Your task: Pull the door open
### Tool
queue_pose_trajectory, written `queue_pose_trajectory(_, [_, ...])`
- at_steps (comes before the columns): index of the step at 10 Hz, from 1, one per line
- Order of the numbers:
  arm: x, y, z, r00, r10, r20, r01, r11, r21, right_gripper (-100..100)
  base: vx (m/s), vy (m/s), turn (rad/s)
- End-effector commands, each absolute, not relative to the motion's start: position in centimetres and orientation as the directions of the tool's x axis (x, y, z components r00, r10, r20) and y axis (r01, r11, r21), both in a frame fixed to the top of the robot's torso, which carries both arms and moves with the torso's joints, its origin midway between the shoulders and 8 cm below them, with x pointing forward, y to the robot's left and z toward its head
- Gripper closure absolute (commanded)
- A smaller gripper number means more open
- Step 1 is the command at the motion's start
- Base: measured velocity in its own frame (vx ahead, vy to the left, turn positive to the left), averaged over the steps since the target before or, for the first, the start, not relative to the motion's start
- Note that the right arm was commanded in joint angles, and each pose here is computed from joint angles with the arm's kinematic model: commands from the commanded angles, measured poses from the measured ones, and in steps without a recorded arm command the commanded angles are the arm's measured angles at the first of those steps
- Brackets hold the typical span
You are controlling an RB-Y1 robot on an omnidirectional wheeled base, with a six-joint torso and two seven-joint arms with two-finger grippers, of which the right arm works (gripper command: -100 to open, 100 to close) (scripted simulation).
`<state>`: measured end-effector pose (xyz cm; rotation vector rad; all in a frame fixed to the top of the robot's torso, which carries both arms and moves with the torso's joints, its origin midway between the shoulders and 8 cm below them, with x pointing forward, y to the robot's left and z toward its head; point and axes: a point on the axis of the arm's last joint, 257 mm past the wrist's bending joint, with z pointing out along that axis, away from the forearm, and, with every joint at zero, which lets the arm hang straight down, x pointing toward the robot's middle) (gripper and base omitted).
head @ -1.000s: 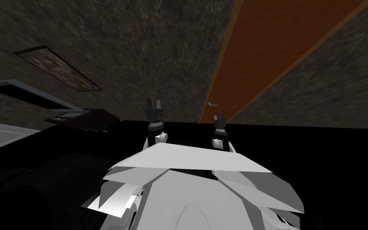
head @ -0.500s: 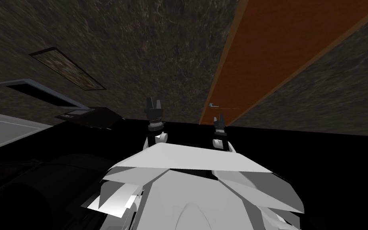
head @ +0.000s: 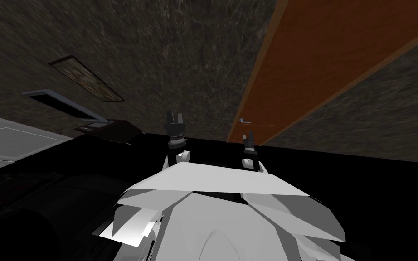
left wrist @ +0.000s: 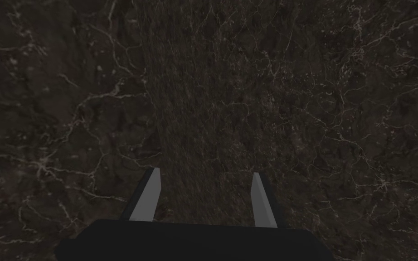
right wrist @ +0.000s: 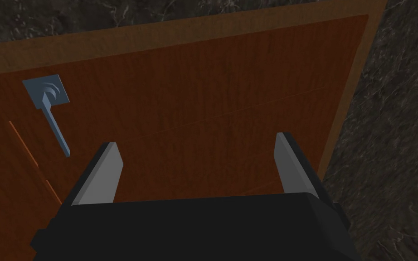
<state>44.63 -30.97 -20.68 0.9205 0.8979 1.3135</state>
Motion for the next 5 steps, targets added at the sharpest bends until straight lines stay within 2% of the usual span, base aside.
queue_pose_trajectory(1, [44.7,-31.3,-21.7,0.056,0.998,-0.017,-0.367,0.037,0.93,-100,0.036,-0.027,0.038])
queue_pose_trajectory(3, [45.0,-32.4,-23.1,0.067,0.998,-0.012,-0.343,0.035,0.939,-100,0.051,-0.045,0.105])
queue_pose_trajectory(5, [45.1,-33.1,-24.6,0.076,0.997,-0.01,-0.316,0.034,0.948,-100,0.049,-0.051,0.059])
